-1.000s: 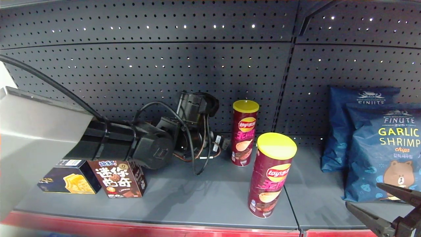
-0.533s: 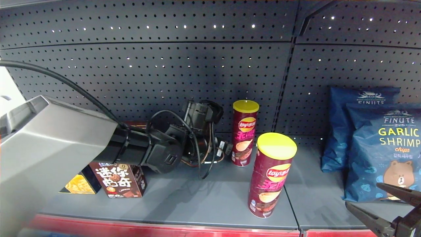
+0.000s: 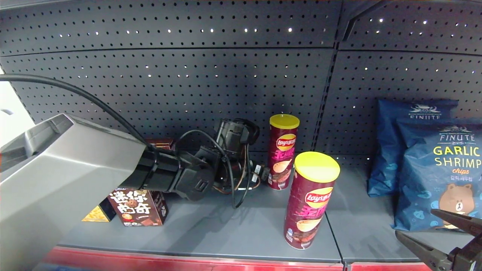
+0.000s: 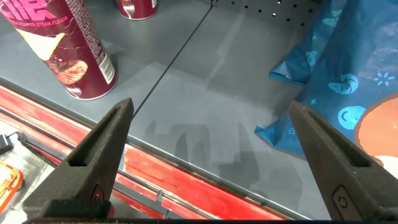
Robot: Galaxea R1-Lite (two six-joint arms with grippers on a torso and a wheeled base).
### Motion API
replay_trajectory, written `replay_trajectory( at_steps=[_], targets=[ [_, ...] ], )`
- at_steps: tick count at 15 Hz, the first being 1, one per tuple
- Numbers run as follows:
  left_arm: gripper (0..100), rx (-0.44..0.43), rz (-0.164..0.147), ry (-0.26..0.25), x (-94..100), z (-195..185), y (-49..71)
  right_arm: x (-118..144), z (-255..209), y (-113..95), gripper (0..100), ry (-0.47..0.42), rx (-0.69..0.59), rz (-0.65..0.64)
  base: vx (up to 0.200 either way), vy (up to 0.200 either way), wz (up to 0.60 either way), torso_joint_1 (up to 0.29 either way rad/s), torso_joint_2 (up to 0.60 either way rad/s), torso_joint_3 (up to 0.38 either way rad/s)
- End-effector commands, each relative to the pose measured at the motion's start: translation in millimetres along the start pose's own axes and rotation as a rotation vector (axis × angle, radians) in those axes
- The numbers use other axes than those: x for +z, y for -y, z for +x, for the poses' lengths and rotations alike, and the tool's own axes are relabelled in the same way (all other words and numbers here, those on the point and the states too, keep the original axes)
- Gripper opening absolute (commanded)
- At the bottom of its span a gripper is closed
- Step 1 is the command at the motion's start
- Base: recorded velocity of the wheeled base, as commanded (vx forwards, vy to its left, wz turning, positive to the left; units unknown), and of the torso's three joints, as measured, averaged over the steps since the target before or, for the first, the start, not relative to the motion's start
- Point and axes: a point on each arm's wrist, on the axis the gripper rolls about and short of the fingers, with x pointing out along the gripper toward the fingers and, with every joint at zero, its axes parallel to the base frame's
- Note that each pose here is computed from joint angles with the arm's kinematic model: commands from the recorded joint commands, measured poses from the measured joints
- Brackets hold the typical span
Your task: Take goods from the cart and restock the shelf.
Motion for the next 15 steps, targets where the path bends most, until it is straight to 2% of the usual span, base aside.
replay_trajectory(
  at_steps=[1,6,8,11,12,15],
  targets=[
    [100,-0.001,-0.001,0.009,2.3,2,1.0,0,0,0,100,0.0,0.001,-0.001,0.0,0.0,0.0,0.0,0.0,0.0],
    [100,-0.01,0.002,0.023,5.9,6,6.2,0,-1,0,100,0.004,0.001,-0.001,0.0,0.0,0.0,0.0,0.0,0.0],
    [100,-0.008,0.003,0.012,2.6,8,6.4,0,0,0,100,0.002,0.001,-0.001,0.0,0.0,0.0,0.0,0.0,0.0],
    [100,0.006,0.0,0.03,8.1,2,6.3,3,4,1,100,-0.009,0.0,-0.002,0.0,0.0,0.0,0.0,0.0,0.0],
    [100,0.019,-0.006,0.048,15.1,-8,3.4,7,11,2,100,-0.026,-0.005,-0.002,0.0,0.0,0.0,0.0,0.0,0.0],
    [100,0.031,-0.012,0.043,14.0,-25,-1.0,8,25,2,100,-0.099,0.005,-0.006,0.0,0.0,0.0,0.0,0.0,0.0]
  ],
)
